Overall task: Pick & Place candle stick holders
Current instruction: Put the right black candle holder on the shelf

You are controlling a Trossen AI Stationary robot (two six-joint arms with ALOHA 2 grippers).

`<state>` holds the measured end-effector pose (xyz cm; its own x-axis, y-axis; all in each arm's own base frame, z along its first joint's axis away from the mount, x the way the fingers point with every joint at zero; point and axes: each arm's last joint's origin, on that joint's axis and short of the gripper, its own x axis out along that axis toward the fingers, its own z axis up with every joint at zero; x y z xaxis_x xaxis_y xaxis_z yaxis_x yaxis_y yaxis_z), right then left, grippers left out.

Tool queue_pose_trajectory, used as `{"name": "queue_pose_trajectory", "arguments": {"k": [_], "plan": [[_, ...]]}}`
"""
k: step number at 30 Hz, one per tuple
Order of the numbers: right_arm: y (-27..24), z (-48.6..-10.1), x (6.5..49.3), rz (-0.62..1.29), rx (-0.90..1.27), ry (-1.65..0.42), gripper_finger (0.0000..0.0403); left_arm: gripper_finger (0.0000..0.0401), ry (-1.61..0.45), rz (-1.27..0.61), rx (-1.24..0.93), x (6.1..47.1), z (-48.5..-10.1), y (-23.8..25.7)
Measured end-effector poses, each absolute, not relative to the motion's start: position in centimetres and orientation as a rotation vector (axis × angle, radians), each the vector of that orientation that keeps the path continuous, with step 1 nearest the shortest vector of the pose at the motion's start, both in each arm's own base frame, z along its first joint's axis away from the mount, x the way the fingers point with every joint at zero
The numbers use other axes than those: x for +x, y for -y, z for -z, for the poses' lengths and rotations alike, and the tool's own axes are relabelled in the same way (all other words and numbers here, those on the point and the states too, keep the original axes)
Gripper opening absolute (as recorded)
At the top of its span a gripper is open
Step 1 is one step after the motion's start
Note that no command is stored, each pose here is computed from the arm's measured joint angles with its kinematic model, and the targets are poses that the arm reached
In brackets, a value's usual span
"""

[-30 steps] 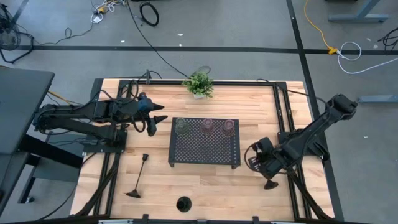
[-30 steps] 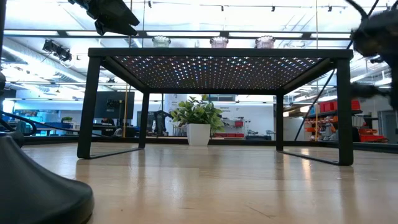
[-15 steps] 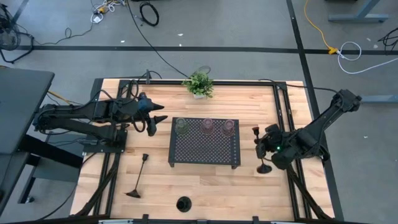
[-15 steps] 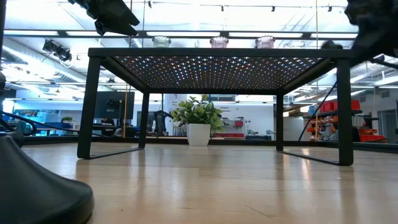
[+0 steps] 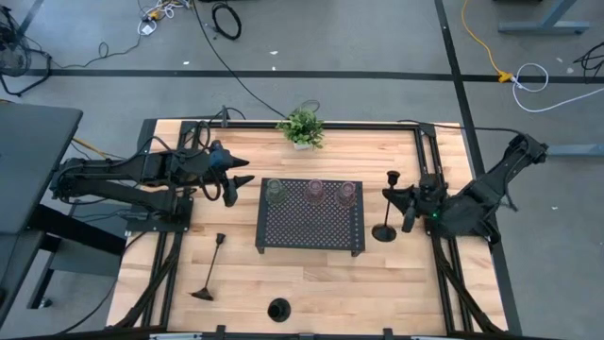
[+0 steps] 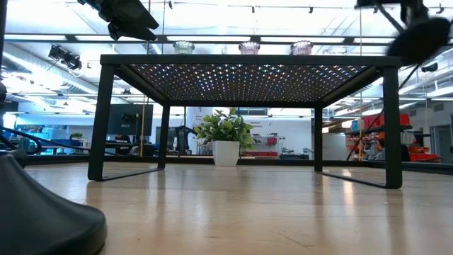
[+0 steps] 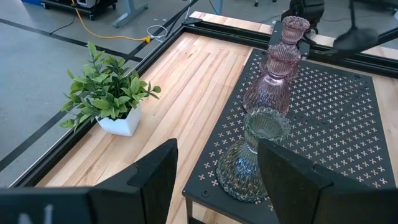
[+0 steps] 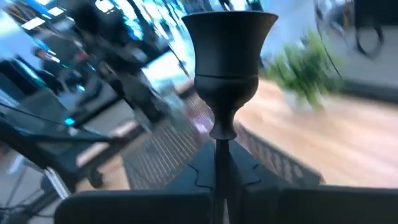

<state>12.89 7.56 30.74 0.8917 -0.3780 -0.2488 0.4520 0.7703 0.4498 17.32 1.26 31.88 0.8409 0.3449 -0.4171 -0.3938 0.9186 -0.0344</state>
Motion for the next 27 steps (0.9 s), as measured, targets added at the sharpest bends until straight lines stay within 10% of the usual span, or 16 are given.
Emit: {"name": "queue_pose_trajectory", "arguments": {"k": [27], "plan": [[-15.1,-30.9,20.5,0.322,0.031,0.038,0.0001,0.0225,-0.418,-0.391,-0.121,17.3,-31.9,-1.3]]}}
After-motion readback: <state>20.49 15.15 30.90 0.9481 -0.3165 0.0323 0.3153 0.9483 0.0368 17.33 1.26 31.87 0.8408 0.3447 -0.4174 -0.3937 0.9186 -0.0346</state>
